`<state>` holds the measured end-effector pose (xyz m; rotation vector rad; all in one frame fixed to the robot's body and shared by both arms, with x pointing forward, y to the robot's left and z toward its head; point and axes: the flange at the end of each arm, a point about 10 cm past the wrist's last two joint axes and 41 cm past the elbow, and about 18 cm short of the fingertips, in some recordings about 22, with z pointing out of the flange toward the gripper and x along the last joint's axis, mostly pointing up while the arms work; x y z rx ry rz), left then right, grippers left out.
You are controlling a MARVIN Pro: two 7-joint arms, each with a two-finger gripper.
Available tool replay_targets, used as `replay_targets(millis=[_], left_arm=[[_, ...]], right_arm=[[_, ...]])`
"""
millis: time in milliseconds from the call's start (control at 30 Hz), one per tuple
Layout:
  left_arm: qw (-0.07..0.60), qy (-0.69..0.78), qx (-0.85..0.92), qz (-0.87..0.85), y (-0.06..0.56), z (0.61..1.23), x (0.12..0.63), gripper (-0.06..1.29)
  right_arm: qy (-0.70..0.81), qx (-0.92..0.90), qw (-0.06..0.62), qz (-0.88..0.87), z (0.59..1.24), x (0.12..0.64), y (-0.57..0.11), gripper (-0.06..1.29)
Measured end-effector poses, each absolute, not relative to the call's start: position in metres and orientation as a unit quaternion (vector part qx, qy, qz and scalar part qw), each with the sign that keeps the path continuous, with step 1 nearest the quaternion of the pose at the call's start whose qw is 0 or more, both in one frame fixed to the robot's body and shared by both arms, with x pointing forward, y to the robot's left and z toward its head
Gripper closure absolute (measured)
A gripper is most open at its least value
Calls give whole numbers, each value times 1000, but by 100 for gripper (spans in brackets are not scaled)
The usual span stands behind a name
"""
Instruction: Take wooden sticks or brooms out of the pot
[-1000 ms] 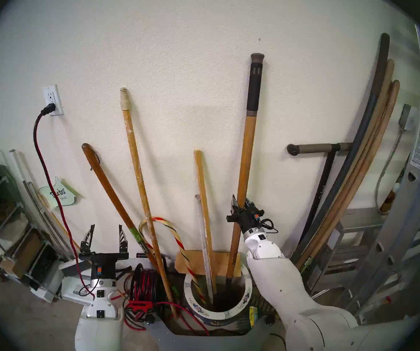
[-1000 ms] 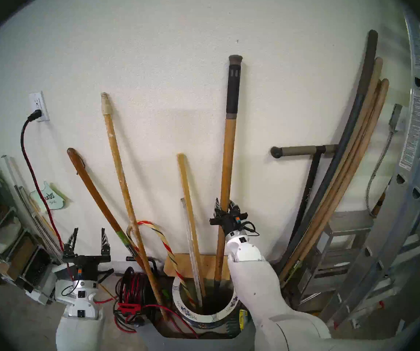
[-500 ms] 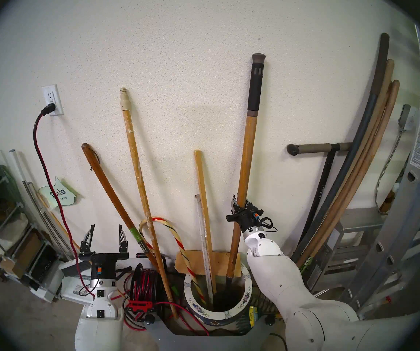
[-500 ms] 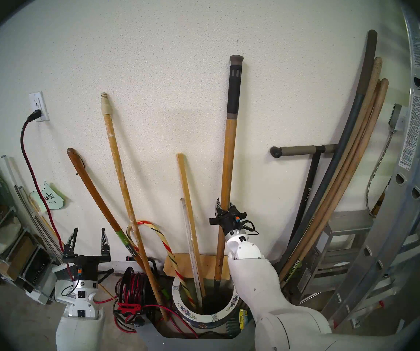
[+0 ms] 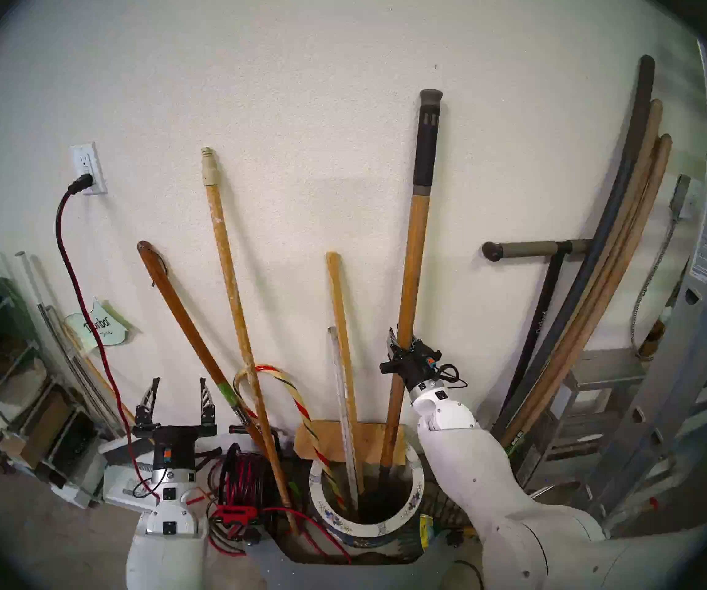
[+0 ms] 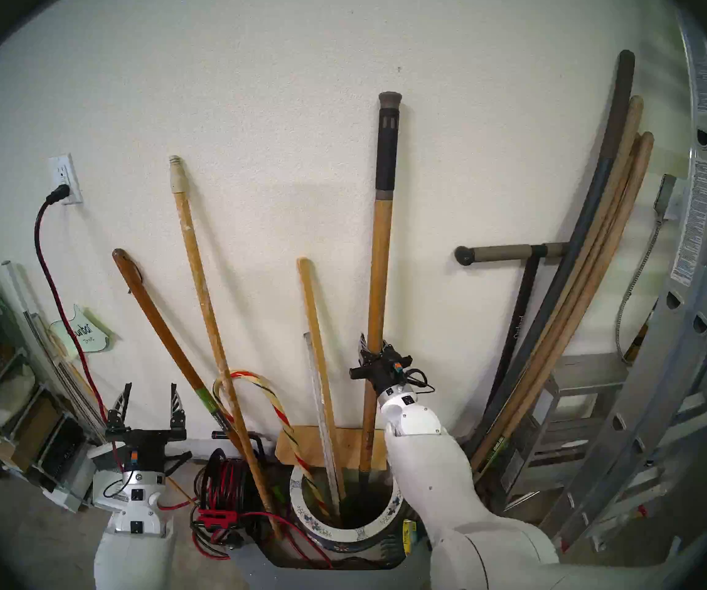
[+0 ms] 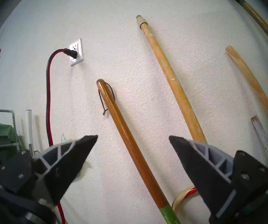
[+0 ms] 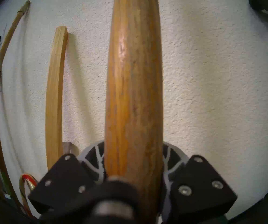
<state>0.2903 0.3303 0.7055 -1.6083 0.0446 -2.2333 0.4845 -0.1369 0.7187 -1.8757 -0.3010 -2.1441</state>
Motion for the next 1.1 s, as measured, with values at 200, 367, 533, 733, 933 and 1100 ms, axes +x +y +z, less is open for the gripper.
replay_targets(millis=[200, 367, 533, 733, 933, 1100], left_arm=[[193, 16, -573, -796, 330, 705, 290, -2], [193, 16, -573, -796, 330, 705, 290, -2], [193, 16, -573, -796, 330, 705, 290, -2], [193, 16, -573, -796, 330, 705, 290, -2], [193, 16, -573, -796, 330, 705, 290, -2], [193, 16, -573, -796, 330, 705, 290, -2]], right_arm=[[-110, -656, 151, -732, 722, 479, -135, 80], [-111, -660, 152, -727, 725, 472, -138, 81], [-108, -666, 155, -721, 728, 465, -145, 81], [-107, -672, 162, -715, 732, 454, -157, 81], [-111, -675, 175, -708, 735, 437, -170, 82], [-122, -676, 192, -701, 737, 424, -170, 82]])
